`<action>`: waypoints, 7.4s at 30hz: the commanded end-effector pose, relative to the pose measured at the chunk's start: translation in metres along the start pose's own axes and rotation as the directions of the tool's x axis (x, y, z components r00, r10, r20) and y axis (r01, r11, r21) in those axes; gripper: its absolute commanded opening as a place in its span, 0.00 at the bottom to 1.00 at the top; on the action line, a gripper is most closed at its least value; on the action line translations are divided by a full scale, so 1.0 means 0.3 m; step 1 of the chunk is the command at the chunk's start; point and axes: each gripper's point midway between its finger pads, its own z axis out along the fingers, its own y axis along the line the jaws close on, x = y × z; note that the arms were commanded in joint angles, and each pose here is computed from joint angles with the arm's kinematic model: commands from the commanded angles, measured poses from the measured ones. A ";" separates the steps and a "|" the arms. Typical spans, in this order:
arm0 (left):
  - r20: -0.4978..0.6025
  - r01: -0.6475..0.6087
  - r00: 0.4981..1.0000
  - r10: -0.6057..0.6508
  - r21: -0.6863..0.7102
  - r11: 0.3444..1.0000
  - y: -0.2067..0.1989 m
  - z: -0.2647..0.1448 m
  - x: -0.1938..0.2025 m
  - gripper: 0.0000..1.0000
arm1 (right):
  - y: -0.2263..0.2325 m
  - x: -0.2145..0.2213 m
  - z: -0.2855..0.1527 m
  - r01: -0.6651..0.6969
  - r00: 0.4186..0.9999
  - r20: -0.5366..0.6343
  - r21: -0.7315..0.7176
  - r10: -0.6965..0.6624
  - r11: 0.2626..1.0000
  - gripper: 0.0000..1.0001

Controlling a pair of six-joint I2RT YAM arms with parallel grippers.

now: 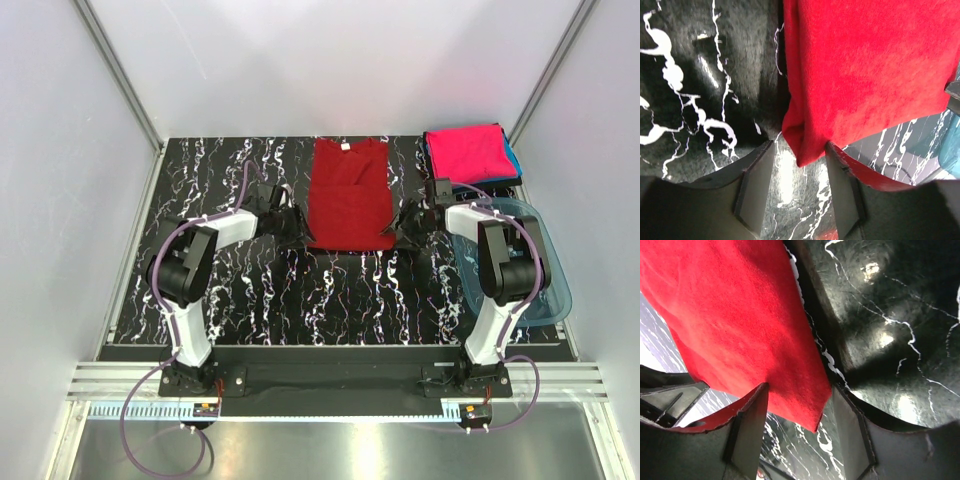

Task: Fold and stack the t-shirts
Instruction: Fold the tshirt

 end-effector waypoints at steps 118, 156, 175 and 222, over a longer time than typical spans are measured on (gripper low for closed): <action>0.119 -0.163 0.979 0.164 -0.018 0.986 0.046 0.032 -0.302 0.50 | 0.207 -0.269 0.055 0.389 0.921 0.077 -0.127 -0.382 0.913 0.52; 0.141 -0.177 0.974 0.180 -0.038 0.984 -0.082 -0.139 -0.207 0.46 | 0.276 -0.163 -0.140 0.520 0.851 0.157 -0.129 -0.501 0.844 0.48; 0.137 -0.227 0.967 0.217 0.066 0.972 -0.102 0.038 -0.367 0.34 | 0.256 -0.318 0.098 0.533 0.844 0.122 -0.090 -0.522 0.841 0.22; 0.291 -0.254 0.925 0.243 0.000 0.967 -0.169 -0.130 -0.628 0.63 | 0.226 -0.336 -0.120 0.332 0.888 0.369 -0.106 -0.273 0.937 0.49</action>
